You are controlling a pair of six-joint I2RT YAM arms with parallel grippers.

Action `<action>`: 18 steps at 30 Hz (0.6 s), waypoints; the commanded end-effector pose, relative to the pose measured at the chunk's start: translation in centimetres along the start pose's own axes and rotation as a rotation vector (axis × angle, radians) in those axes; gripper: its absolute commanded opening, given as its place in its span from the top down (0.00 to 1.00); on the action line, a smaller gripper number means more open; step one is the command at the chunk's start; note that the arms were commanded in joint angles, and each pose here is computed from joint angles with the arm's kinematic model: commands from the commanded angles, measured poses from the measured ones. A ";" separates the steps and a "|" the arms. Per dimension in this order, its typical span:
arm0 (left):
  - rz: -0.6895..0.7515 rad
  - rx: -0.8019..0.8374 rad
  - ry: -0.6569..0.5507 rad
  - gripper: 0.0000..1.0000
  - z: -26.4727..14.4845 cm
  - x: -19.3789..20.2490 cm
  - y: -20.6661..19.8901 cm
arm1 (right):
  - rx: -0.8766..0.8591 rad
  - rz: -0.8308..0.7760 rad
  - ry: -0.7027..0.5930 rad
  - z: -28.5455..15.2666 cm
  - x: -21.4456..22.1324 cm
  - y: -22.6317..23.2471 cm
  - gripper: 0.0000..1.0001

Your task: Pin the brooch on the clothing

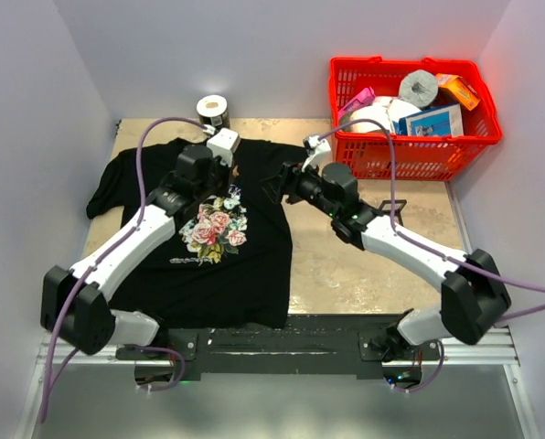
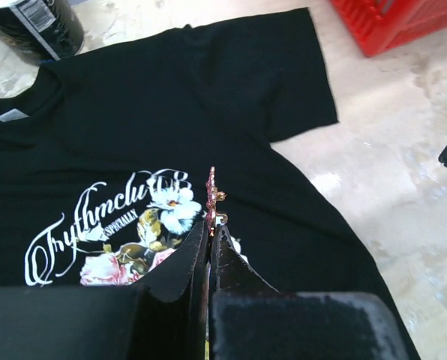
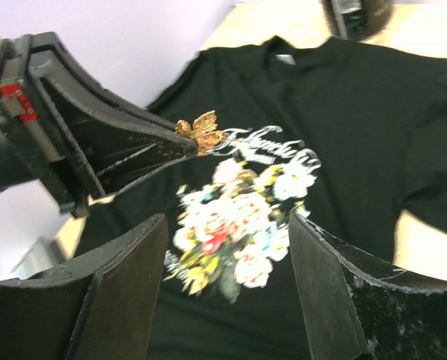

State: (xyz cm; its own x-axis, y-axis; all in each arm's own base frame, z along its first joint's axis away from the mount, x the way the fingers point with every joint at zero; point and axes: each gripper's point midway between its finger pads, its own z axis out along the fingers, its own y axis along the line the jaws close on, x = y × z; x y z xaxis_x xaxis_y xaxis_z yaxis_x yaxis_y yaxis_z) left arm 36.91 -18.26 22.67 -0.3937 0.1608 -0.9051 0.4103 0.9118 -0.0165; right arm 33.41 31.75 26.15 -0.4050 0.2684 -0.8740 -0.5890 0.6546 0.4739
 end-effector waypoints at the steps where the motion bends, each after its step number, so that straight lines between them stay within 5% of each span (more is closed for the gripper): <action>1: 0.012 -0.003 0.019 1.00 2.4 -1.0 0.4 | 0.116 -0.037 0.043 2.2 1.0 -2.5 0.35; 7: -0.267 0.282 0.023 1.00 5.5 0.9 0.4 | 0.173 -0.070 0.144 5.9 5.5 -3.7 0.40; 18: -0.529 0.401 -0.056 1.00 8.9 1.6 2.3 | 0.300 -0.187 0.263 10.8 11.6 -6.6 0.42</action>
State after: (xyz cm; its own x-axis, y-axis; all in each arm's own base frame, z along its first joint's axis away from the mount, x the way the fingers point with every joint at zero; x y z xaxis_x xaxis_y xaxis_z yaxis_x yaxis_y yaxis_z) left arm 43.89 -17.79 15.50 -0.6212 -0.2237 -0.7511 0.3840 0.7485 -0.5406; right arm 37.42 37.84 10.16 -0.5674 -0.0302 -0.8229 -0.4676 0.8344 0.2918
